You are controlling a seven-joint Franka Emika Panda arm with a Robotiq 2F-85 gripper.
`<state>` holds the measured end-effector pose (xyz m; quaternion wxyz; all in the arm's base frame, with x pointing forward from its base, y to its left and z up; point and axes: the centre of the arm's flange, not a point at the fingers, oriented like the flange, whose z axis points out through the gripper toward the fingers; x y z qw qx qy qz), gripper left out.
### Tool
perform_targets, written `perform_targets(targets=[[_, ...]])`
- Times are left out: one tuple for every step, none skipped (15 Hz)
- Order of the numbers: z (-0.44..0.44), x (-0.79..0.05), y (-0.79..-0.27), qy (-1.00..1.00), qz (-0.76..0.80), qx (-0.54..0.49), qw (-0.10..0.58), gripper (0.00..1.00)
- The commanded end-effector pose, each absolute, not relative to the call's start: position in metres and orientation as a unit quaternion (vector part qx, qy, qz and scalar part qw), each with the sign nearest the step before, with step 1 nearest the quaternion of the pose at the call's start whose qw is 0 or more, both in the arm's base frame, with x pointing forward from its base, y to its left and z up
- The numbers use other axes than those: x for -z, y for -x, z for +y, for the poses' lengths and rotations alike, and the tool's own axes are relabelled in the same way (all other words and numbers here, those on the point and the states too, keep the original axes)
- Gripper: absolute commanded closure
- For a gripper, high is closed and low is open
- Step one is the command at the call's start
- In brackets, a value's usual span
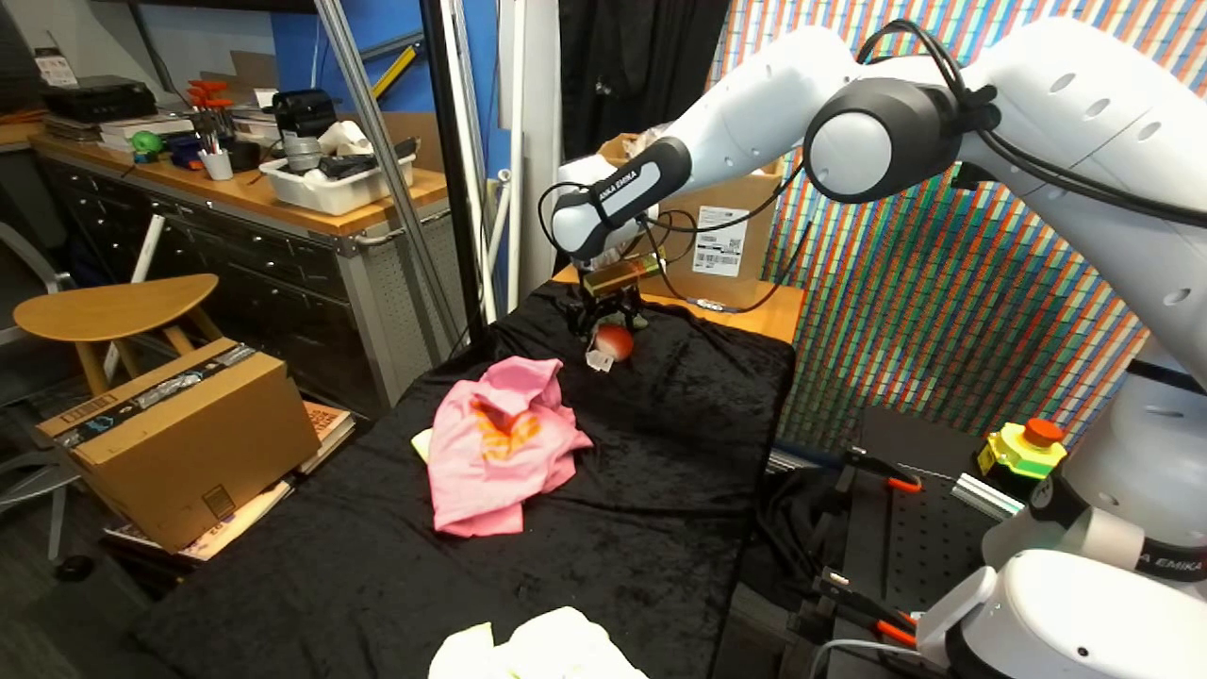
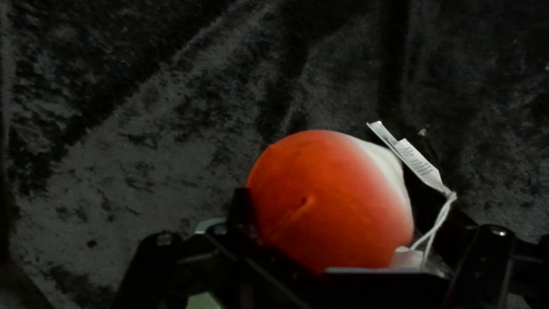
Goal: Pick up the clothes, rope and the plush toy and put them in one place
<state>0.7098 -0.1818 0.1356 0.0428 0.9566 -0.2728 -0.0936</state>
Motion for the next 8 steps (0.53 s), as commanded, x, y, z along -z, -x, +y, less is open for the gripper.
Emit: perform_targets(targets=[[-0.182,-0.138,-0.710,-0.954,-0.284,0.092,0.037,0.25],[-0.181,-0.139,-0.709,-0.954,-0.284,0.092,0.038,0.27],[-0.180,-0.140,-0.708,-0.954,-0.283,0.092,0.040,0.34],[-0.180,-0.141,-0.707,-0.954,-0.282,0.092,0.041,0.42],[-0.179,-0.143,-0.706,-0.954,-0.282,0.091,0.040,0.51],[-0.179,-0.145,-0.704,-0.955,-0.280,0.090,0.040,0.57],[-0.178,-0.147,-0.703,-0.956,-0.278,0.089,0.040,0.64],[-0.177,-0.150,-0.702,-0.956,-0.277,0.087,0.039,0.72]])
